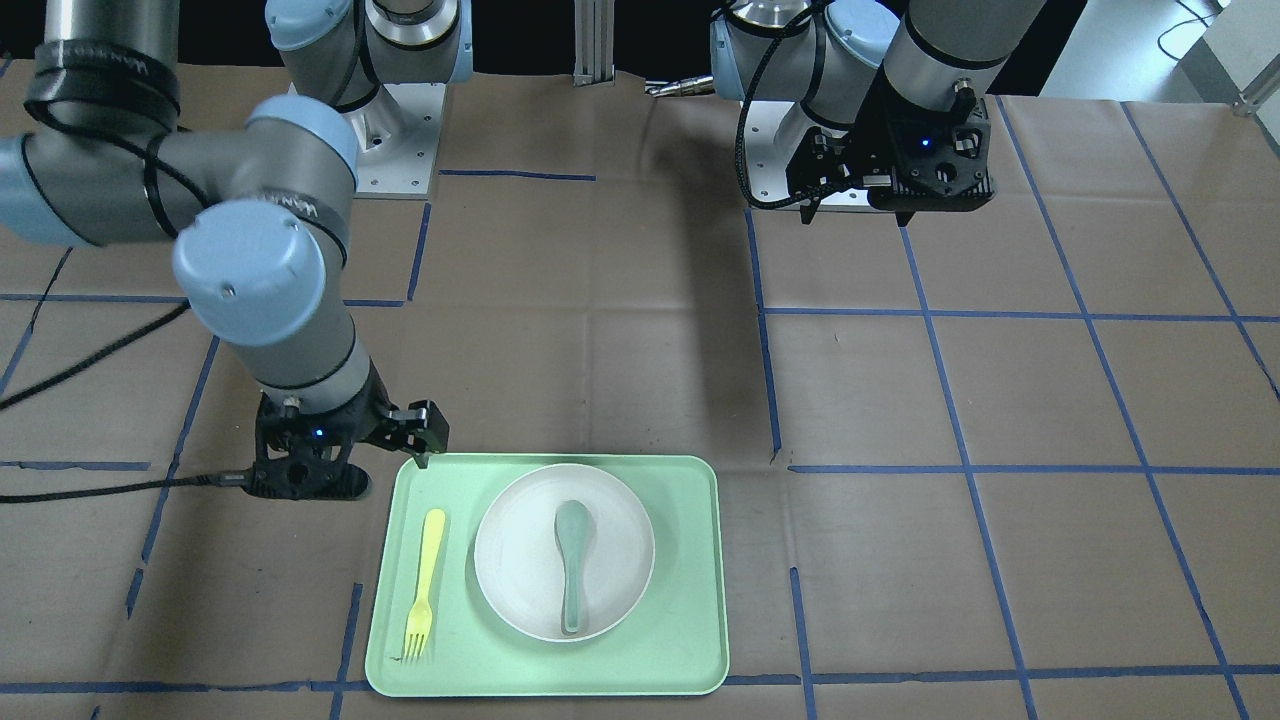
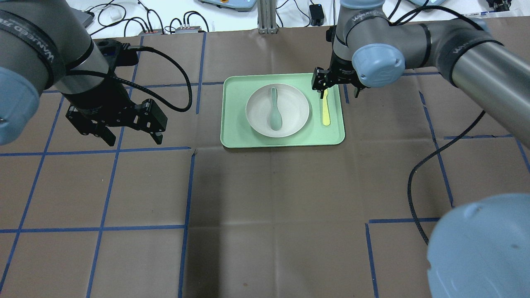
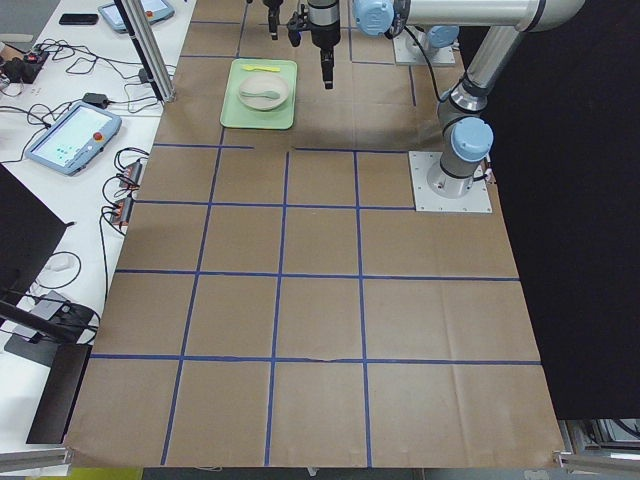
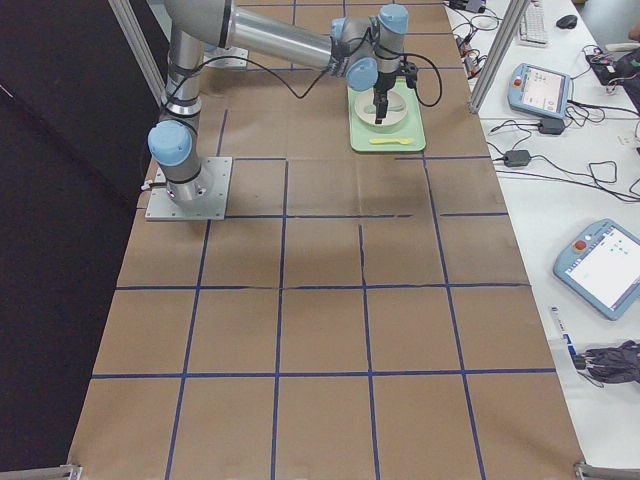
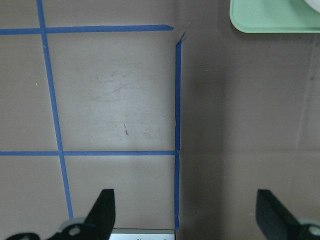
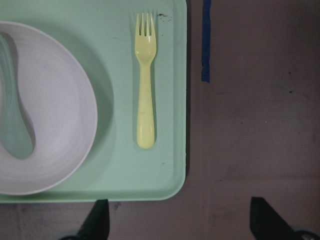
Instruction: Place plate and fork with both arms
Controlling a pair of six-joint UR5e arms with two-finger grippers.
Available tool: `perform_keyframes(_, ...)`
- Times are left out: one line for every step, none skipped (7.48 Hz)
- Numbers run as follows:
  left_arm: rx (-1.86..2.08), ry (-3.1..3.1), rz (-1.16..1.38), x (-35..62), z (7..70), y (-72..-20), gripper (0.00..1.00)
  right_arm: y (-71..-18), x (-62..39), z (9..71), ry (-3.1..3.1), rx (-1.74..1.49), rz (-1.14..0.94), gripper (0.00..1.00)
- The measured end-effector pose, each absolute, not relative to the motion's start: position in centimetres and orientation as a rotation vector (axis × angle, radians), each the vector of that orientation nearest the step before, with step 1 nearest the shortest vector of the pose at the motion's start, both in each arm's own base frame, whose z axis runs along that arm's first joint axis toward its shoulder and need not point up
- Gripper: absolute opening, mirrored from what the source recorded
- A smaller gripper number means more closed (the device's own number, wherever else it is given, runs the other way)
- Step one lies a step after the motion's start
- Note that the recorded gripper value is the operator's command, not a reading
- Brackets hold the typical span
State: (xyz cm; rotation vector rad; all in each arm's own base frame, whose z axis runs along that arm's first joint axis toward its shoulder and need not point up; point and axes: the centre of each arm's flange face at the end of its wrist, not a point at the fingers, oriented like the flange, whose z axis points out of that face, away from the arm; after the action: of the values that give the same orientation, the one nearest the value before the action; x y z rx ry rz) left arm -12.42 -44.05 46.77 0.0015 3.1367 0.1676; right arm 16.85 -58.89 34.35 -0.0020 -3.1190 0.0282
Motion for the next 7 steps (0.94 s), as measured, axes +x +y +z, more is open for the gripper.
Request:
perform_keyframes(0.002,3.136,0.168,-12.4,46.8,-44.0,1.00,-56.1,15.3,37.1,-3.121,0.005,0.015,1.00)
perform_keyframes(0.002,3.136,0.166,-12.4,46.8,-43.9,1.00,-53.3,14.4,39.9,-3.122,0.006,-0.019,1.00)
perform_keyframes(0.002,3.136,0.163,-12.4,46.9,-43.8,1.00,-50.7,14.1,42.5,-3.120,0.006,-0.051,1.00)
perform_keyframes(0.004,3.136,0.158,-12.4,47.1,-43.8,1.00,-48.8,13.9,44.6,-3.119,0.004,-0.051,1.00)
perform_keyframes(0.006,3.136,0.153,-12.4,47.2,-43.7,1.00,-47.8,13.8,46.4,-3.118,0.003,-0.029,1.00)
perform_keyframes(0.008,3.136,0.148,-12.4,47.4,-43.6,1.00,-47.7,13.8,47.6,-3.119,0.003,-0.013,1.00)
perform_keyframes(0.008,3.136,0.148,-12.4,47.3,-43.5,1.00,-48.2,13.8,48.2,-3.122,0.002,-0.019,1.00)
